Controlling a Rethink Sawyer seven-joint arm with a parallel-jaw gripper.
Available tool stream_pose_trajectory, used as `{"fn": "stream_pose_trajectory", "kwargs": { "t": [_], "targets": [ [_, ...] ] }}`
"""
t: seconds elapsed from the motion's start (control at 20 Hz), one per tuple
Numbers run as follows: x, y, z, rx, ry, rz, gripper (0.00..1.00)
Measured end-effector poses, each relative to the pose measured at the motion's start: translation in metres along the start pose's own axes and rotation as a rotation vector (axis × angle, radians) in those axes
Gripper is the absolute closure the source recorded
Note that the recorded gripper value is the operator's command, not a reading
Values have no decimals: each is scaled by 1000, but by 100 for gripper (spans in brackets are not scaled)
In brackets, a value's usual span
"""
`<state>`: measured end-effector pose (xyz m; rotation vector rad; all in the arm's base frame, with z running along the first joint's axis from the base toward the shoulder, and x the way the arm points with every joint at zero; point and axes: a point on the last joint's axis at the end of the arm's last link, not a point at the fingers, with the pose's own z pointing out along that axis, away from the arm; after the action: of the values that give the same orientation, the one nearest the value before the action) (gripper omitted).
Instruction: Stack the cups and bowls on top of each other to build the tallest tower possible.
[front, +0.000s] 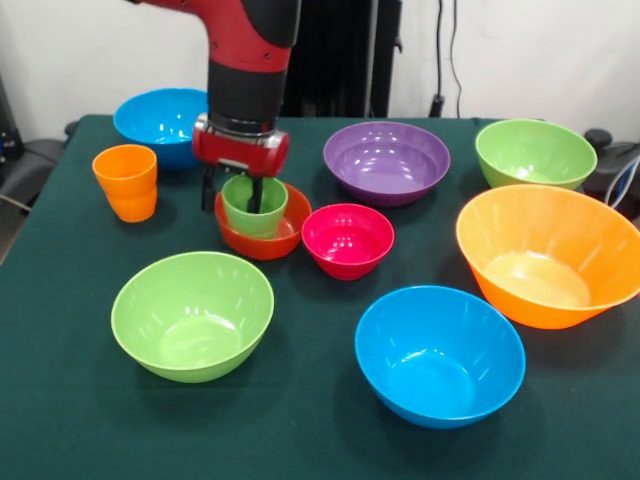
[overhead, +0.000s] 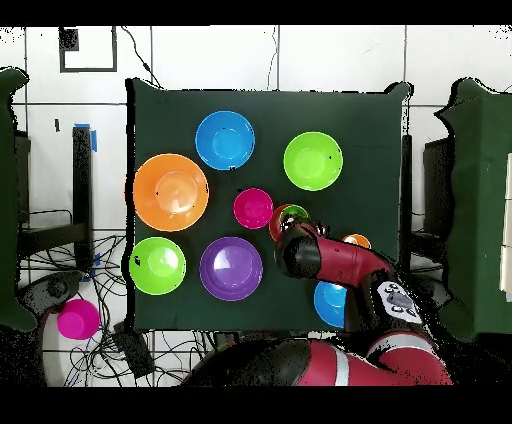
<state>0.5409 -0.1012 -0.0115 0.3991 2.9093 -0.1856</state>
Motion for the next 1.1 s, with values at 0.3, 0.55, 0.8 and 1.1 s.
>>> {"fn": "stream_pose_trajectory", "kwargs": {
  "t": [0.3,0.55,0.8,1.1],
  "targets": [
    [2,0,-11,19,-7,-10,0],
    [4,-4,-12,30,-4,-11,0],
    [9,-7,-7,32,10,-7,0],
    [6,-14,-11,35,28,8,0]
  ]
}}
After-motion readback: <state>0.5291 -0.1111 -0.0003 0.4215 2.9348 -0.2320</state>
